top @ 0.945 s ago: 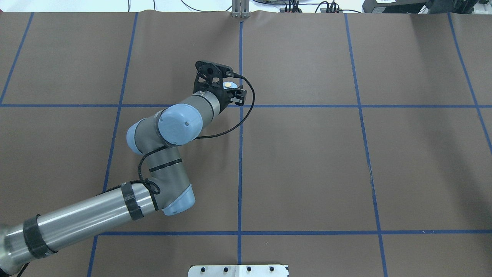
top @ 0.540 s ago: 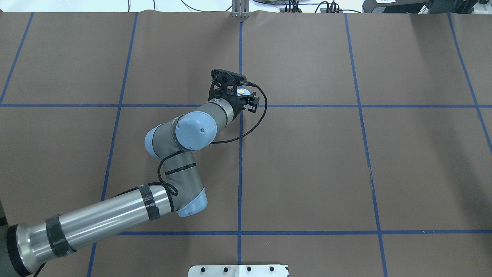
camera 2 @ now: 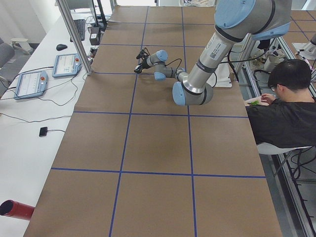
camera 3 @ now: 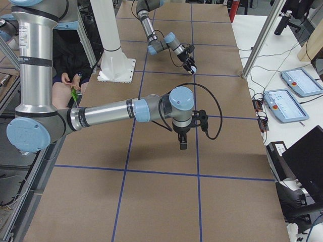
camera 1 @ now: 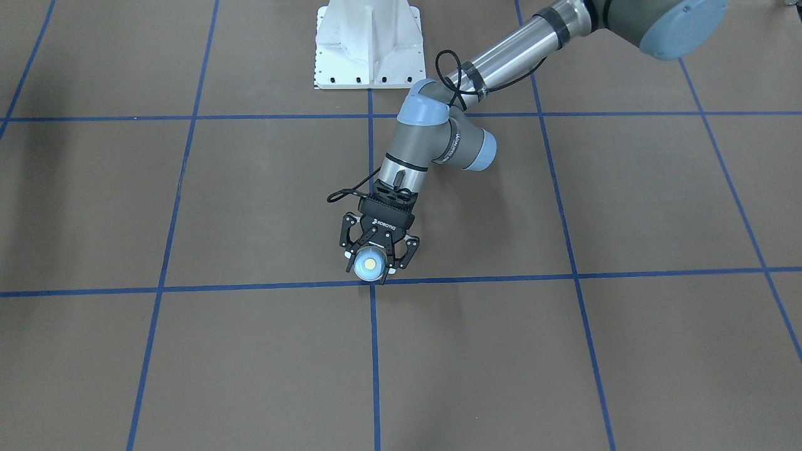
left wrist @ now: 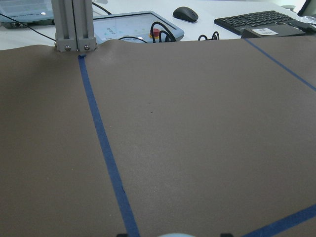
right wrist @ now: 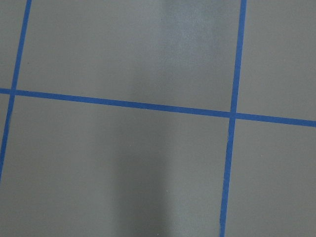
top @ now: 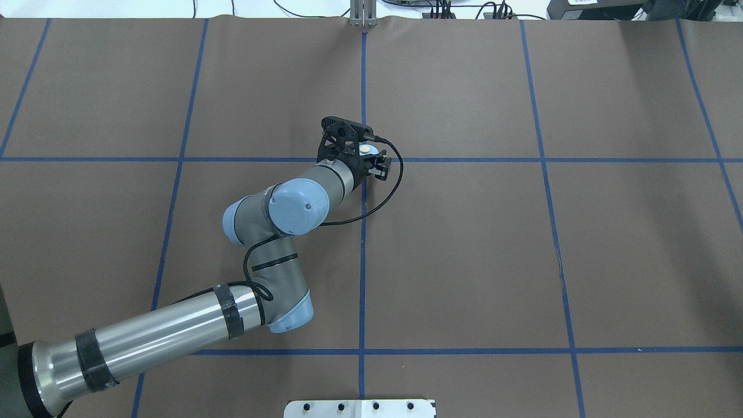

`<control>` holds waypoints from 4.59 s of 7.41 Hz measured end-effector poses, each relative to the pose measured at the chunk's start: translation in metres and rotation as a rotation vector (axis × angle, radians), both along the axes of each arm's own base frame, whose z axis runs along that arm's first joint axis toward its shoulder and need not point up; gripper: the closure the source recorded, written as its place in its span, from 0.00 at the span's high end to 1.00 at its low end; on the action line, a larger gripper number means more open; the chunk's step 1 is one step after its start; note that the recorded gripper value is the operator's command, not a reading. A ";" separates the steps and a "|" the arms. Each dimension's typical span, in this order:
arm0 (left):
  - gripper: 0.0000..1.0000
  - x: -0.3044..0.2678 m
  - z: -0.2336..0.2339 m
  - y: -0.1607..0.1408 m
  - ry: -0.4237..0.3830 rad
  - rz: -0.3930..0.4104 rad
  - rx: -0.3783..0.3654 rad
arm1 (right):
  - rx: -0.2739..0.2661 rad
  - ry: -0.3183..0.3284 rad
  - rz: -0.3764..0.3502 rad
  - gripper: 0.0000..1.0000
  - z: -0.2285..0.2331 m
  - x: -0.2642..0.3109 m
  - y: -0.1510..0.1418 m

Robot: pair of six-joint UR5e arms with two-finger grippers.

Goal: Place and press bell with both arms
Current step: 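Lower the bell onto the grid center and open the left gripper, then withdraw the left arm while the right arm reaches toward the bell, then lower the right gripper over the bell while the left arm retracts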

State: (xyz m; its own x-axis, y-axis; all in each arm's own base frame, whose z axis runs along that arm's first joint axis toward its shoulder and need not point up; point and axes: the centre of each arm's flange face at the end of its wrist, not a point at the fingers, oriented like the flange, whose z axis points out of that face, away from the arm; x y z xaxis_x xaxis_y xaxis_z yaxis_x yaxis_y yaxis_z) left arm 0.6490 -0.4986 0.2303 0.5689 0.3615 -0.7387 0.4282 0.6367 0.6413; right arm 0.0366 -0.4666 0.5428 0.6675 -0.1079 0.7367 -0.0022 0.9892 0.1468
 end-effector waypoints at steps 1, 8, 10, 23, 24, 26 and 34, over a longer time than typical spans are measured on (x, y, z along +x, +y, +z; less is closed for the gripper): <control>0.00 0.002 0.001 0.001 -0.002 0.002 -0.001 | 0.000 0.000 0.000 1.00 0.000 0.000 0.000; 0.37 0.009 0.006 0.006 -0.012 0.012 -0.006 | 0.002 0.000 0.000 1.00 -0.001 0.000 0.000; 0.85 0.009 0.007 0.006 -0.013 0.017 -0.008 | 0.002 0.000 -0.001 1.00 -0.001 0.000 0.000; 1.00 -0.157 0.028 -0.122 -0.157 0.150 -0.190 | -0.124 -0.089 0.101 0.00 -0.242 -0.257 -0.113; 1.00 -0.193 0.043 -0.127 -0.198 0.178 -0.201 | -0.153 -0.103 0.105 0.00 -0.273 -0.301 -0.116; 1.00 -0.261 0.078 -0.130 -0.231 0.217 -0.233 | -0.163 -0.115 0.062 0.00 -0.320 -0.372 -0.118; 1.00 -0.484 0.135 -0.106 -0.549 0.419 -0.456 | -0.123 0.026 0.036 0.00 -0.405 -0.589 -0.142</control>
State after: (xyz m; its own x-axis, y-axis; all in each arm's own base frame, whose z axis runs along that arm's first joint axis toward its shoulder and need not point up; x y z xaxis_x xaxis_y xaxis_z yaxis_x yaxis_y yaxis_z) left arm 0.1648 -0.6050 0.3657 0.7762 0.3555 -0.5207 -0.2010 0.9223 0.3301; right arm -0.5529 -0.6083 0.1374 0.6886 0.0060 0.7251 -0.0353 0.9991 0.0252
